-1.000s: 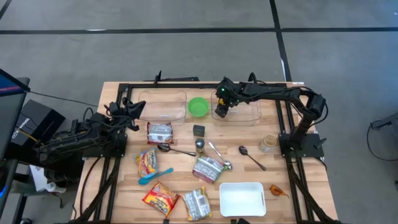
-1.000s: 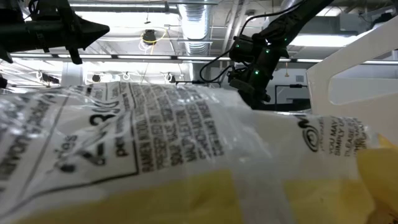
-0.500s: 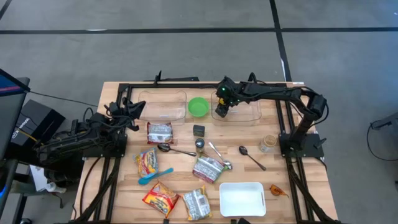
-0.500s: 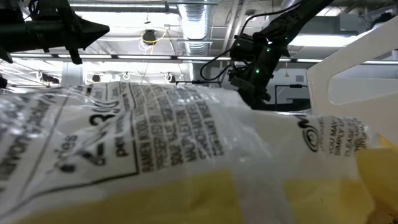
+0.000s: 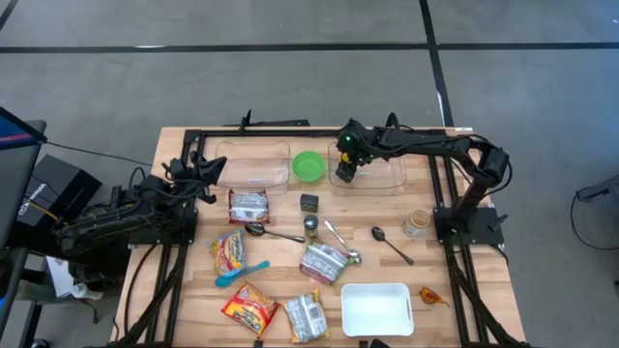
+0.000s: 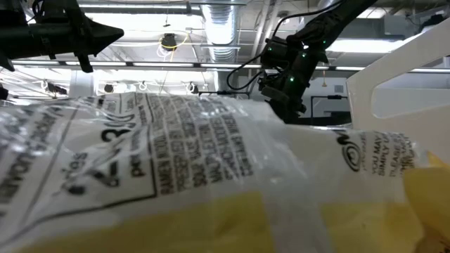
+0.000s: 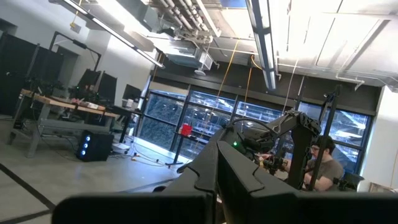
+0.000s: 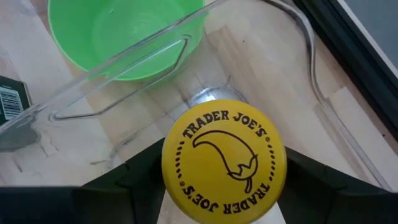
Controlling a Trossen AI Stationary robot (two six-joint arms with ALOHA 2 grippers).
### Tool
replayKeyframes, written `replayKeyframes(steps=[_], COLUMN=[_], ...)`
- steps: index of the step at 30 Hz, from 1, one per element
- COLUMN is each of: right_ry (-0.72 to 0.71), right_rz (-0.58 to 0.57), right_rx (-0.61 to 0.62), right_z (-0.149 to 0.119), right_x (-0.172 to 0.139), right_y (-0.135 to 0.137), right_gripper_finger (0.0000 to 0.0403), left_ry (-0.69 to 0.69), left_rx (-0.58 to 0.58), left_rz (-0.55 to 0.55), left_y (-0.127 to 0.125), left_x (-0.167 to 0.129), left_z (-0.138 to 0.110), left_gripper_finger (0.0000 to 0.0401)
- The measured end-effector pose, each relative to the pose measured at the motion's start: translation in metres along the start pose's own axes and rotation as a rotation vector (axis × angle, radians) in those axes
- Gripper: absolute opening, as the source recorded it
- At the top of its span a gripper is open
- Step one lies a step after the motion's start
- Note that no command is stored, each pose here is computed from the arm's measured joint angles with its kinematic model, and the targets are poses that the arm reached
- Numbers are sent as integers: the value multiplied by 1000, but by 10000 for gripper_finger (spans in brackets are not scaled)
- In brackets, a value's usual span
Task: Pick & Place Food Item
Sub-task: Put the brown spice bottle in the right transparent bin
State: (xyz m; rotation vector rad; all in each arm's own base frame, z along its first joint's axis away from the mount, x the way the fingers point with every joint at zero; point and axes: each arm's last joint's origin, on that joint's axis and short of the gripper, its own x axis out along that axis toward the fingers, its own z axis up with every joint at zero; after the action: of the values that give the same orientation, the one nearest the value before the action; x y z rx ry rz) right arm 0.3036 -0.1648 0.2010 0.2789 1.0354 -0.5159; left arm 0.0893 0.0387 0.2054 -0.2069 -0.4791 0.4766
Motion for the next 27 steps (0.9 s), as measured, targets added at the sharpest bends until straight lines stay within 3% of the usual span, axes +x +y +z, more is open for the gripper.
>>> replayKeyframes(steps=[13, 27], right_ry=[-3, -4], right_rz=[4, 0], right_rx=[-4, -53], right_z=[0, 0], right_x=[0, 0], right_y=[3, 2], right_gripper_finger=[248, 332], left_ry=[0, 0], left_rx=[0, 0], left_rz=[0, 0], left_y=[0, 0], left_x=[0, 0], left_z=[0, 0], left_gripper_finger=[0, 0])
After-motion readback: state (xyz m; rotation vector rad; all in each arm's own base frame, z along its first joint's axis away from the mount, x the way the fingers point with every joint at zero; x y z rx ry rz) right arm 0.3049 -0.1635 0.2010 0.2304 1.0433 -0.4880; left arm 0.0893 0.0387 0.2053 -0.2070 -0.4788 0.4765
